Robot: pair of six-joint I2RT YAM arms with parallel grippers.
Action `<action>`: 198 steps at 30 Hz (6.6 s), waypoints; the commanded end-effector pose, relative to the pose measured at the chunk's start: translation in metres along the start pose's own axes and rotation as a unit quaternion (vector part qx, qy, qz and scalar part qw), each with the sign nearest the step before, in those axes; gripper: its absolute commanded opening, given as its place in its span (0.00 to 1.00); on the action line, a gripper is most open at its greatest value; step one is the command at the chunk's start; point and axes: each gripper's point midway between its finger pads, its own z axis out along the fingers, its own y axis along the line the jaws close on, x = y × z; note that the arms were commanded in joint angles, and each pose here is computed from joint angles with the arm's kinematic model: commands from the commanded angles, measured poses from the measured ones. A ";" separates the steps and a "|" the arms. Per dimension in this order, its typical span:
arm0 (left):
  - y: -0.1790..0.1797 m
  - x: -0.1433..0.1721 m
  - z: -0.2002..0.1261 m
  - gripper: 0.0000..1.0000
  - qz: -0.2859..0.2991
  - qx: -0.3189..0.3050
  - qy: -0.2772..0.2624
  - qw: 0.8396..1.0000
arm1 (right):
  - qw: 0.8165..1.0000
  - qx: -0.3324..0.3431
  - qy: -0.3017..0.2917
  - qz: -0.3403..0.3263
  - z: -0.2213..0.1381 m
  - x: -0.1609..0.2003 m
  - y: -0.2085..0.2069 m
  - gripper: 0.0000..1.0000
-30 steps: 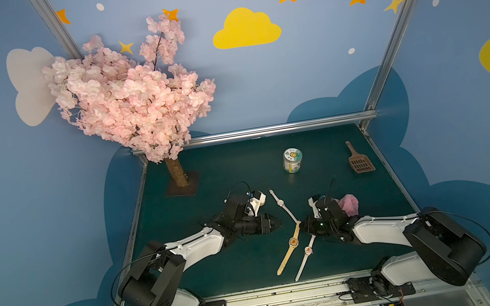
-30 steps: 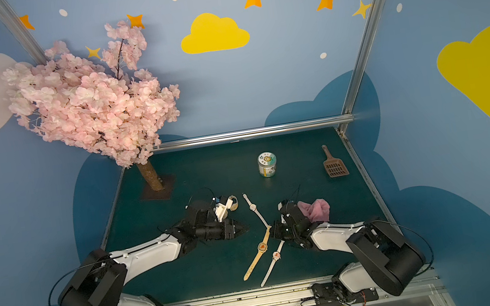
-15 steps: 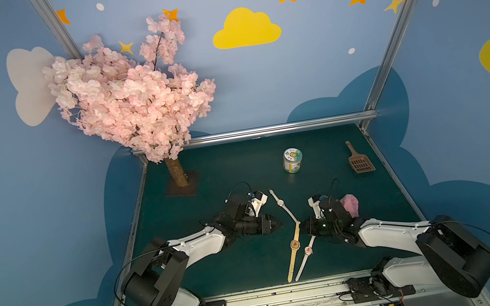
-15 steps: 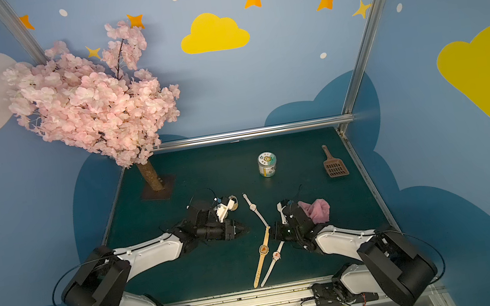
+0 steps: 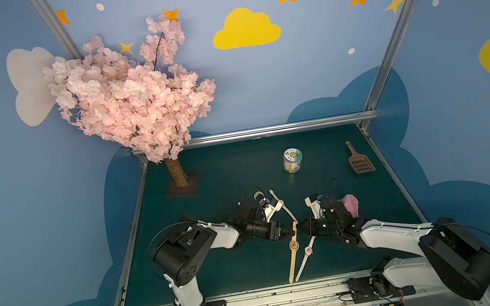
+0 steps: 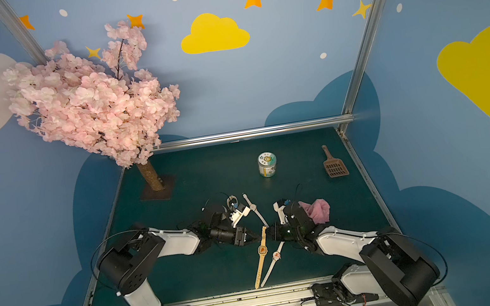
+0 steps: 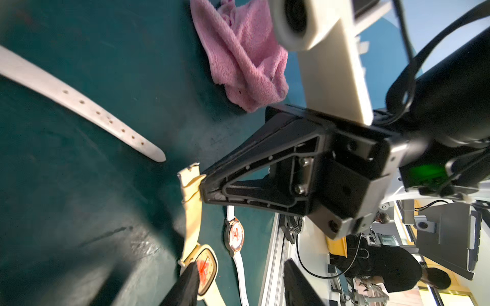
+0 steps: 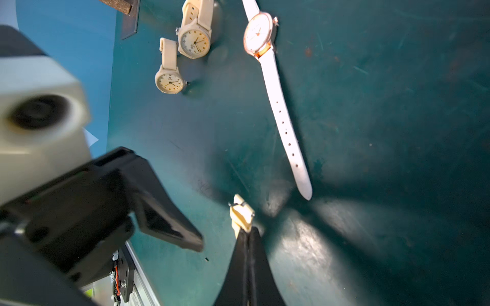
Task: Wipe the watch dial
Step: Pick up the watch at the center of the board, then pick up the cleaning item at the center of the board.
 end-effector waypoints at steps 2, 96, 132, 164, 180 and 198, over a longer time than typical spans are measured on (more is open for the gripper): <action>-0.003 -0.007 0.008 0.52 0.040 0.022 -0.004 0.999 | 1.000 -0.012 -0.010 -0.014 -0.005 -0.005 0.008 0.00; -0.065 -0.008 0.006 0.03 0.102 0.095 -0.009 0.990 | 0.987 -0.145 -0.064 -0.038 -0.045 -0.028 0.076 0.00; -0.076 -0.068 -0.122 0.03 0.103 -0.086 -0.212 0.968 | 0.912 0.384 0.141 -0.008 -0.089 -0.055 -0.105 0.44; -0.097 -0.093 -0.122 0.03 0.103 -0.049 -0.217 0.970 | 0.971 0.222 -0.089 -0.006 -0.151 -0.105 -0.018 0.00; -0.131 -0.126 -0.104 0.03 0.099 -0.004 -0.210 0.973 | 0.966 -0.050 -0.227 -0.118 -0.191 -0.111 0.091 0.00; -0.142 -0.148 -0.100 0.03 0.071 0.029 -0.233 0.969 | 0.947 -0.178 -0.212 -0.163 -0.180 -0.105 0.143 0.00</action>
